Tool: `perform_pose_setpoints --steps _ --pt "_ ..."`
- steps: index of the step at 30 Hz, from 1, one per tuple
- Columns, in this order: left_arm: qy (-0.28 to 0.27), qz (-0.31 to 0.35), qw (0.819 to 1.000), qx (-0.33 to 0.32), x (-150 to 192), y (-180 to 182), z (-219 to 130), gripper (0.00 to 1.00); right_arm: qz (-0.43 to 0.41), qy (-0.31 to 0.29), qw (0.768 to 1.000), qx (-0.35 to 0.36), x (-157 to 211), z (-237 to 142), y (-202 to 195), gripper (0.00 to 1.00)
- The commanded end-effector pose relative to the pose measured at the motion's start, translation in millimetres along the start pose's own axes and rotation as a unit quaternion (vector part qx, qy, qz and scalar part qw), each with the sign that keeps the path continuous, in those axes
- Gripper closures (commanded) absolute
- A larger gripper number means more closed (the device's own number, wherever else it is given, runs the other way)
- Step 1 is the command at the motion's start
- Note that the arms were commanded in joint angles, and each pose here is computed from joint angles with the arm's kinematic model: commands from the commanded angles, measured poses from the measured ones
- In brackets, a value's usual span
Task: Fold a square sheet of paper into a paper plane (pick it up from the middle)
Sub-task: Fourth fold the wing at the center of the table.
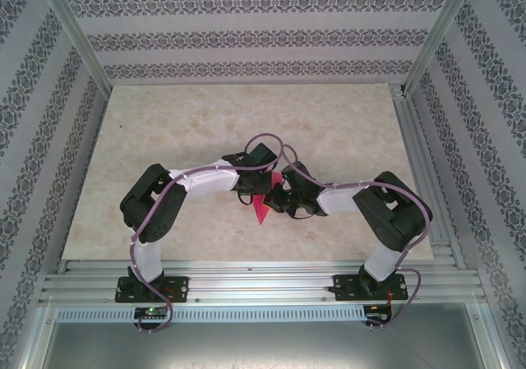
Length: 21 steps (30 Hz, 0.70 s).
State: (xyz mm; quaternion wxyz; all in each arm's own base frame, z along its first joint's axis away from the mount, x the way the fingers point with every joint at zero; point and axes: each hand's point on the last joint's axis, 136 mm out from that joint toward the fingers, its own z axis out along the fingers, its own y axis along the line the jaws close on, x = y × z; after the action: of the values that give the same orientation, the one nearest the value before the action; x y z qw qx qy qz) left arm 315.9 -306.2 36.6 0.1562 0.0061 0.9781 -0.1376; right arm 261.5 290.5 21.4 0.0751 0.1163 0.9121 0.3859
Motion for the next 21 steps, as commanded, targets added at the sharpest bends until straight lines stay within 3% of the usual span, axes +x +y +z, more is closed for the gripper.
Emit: perform_pose_setpoints --steps 1,14,21 --pt "-0.002 0.007 1.000 -0.024 1.2 3.9 0.3 0.95 -0.025 -0.002 1.000 -0.005 8.5 -14.6 9.9 0.98" --pt "0.001 0.002 1.000 -0.012 -0.4 -3.1 -0.1 0.96 -0.012 0.029 0.999 0.014 31.6 10.3 -1.8 0.99" --pt "0.014 -0.016 0.999 0.042 2.6 -23.2 -0.7 0.95 0.002 0.037 0.999 0.035 38.0 19.9 -21.7 0.99"
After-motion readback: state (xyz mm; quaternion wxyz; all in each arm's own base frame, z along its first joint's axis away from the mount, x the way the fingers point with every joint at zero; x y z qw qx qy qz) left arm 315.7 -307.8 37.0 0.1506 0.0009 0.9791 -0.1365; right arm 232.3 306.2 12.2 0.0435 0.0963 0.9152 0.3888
